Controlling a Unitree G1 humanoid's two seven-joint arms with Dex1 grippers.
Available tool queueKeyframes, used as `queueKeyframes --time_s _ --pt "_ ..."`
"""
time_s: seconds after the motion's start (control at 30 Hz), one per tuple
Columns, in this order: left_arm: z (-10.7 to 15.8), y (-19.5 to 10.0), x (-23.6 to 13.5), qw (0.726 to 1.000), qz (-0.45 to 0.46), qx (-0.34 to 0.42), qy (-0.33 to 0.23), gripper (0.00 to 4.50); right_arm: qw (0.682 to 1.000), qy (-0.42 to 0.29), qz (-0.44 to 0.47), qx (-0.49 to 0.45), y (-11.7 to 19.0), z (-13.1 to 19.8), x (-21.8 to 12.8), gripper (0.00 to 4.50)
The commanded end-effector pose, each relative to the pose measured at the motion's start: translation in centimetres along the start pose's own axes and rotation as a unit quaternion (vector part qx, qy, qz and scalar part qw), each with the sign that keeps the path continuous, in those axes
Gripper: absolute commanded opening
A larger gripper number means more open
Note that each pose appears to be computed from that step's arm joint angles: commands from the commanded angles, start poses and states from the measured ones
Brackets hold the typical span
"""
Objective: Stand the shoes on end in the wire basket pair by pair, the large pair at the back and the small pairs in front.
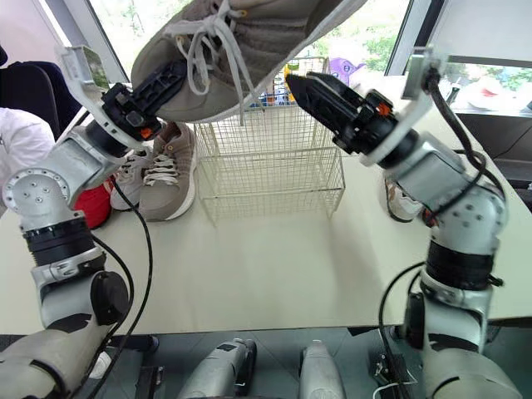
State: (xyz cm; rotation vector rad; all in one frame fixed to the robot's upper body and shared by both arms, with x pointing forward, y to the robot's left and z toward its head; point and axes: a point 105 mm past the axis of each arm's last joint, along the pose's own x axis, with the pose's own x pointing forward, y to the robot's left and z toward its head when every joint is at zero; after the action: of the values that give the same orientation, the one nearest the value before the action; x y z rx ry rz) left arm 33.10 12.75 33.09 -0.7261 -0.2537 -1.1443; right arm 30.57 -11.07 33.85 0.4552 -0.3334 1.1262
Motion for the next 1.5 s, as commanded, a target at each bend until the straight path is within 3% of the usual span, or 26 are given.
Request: queueKeyframes --time_s 0.03,0.47,0.7,1.0,1.2,1.27,1.37,1.5 --pt "1.2 -2.0 0.5 0.999 -0.033 0.026 -0.029 0.67 0.999 -0.022 0.042 -0.021 1.1 1.2 1.2 4.46" --pt "-1.2 -1.3 0.1 1.0 -0.009 0.029 -0.007 0.67 0.991 -0.086 0.105 0.006 2.8 4.2 3.0 4.46" --pt "-0.9 -0.8 -0.6 0.999 0.004 0.031 -0.017 0.67 0.976 -0.153 0.143 0.064 3.9 6.6 2.6 4.46" --pt "-1.4 -0.9 -0.6 1.0 0.005 0.03 -0.008 0.67 0.98 -0.145 0.122 0.054 3.4 6.2 3.2 4.46" --pt "-1.8 -1.1 -0.8 0.999 0.007 0.035 0.004 0.67 0.985 -0.133 0.106 0.03 3.2 5.8 3.8 2.01" --pt "-1.9 -1.1 -0.9 0.999 0.008 0.038 0.008 0.67 0.987 -0.123 0.104 0.018 3.2 5.6 4.1 1.75" --pt "-1.9 -1.3 -1.1 0.999 0.011 0.043 0.013 0.67 0.989 -0.105 0.107 0.001 3.4 5.4 4.4 1.75" --pt "-2.0 -1.2 -1.8 0.997 0.024 0.064 0.043 2.63 0.991 -0.062 0.109 -0.054 3.3 5.4 4.8 1.75"
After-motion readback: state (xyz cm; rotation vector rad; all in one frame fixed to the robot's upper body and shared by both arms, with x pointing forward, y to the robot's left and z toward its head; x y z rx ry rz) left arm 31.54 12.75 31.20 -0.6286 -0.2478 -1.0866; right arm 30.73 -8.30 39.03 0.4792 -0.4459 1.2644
